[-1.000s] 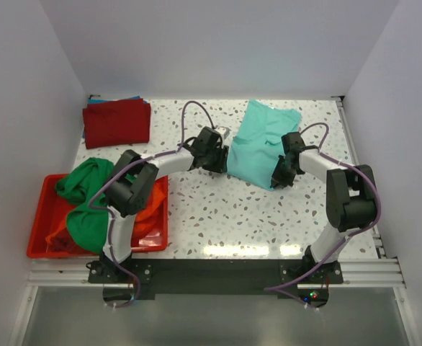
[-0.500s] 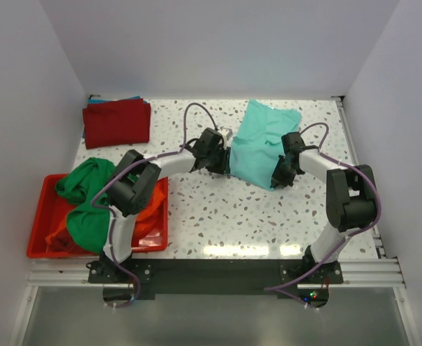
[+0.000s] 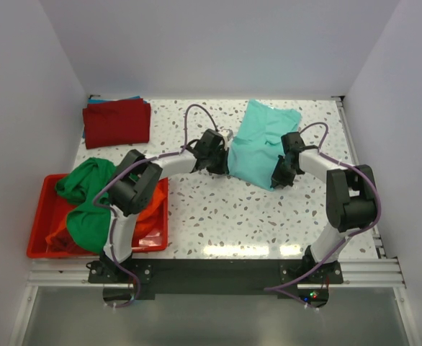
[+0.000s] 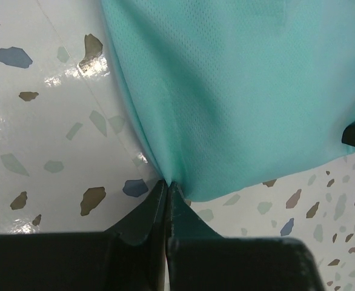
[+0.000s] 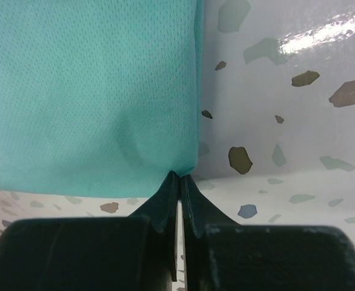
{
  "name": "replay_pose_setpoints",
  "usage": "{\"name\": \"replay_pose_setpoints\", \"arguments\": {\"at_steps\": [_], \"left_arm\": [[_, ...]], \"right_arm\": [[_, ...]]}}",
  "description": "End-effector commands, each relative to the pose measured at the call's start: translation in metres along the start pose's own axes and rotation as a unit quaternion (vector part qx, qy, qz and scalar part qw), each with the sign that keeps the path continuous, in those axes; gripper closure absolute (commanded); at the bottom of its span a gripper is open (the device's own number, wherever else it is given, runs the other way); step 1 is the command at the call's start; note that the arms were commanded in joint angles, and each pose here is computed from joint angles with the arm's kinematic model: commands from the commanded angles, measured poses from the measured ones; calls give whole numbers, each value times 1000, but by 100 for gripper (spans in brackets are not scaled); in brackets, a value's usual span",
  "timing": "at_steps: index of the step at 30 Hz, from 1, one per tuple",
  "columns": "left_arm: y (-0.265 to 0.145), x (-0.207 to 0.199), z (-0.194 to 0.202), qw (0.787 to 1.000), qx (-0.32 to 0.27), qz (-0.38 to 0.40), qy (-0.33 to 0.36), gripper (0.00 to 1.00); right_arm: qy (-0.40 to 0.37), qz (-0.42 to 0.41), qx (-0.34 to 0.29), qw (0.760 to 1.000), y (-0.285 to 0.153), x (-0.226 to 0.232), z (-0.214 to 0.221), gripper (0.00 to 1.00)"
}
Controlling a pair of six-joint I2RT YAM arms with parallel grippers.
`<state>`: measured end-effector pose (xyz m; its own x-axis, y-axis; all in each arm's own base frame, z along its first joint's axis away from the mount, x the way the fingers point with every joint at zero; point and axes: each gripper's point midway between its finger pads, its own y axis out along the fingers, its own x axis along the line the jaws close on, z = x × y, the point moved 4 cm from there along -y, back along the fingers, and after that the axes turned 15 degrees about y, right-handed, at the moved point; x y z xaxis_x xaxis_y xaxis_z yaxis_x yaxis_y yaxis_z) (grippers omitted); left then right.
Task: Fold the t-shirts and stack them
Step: Fold the tshirt
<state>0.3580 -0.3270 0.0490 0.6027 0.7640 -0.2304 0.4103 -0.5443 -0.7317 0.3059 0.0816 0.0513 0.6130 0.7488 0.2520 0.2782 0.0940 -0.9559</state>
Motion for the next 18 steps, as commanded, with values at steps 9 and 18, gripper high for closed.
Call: {"name": "replay_pose_setpoints", "arguments": {"at_steps": [9,18], "left_arm": [[-52,-9,-5,999,-32,-16,-20,100],[-89,-29,30,1000,-9,-14,-21,100]], "right_arm": [[-42,68,-7,997,-23,-39,14,100],[-60,85,18,994,-56,-64,37,100]]}}
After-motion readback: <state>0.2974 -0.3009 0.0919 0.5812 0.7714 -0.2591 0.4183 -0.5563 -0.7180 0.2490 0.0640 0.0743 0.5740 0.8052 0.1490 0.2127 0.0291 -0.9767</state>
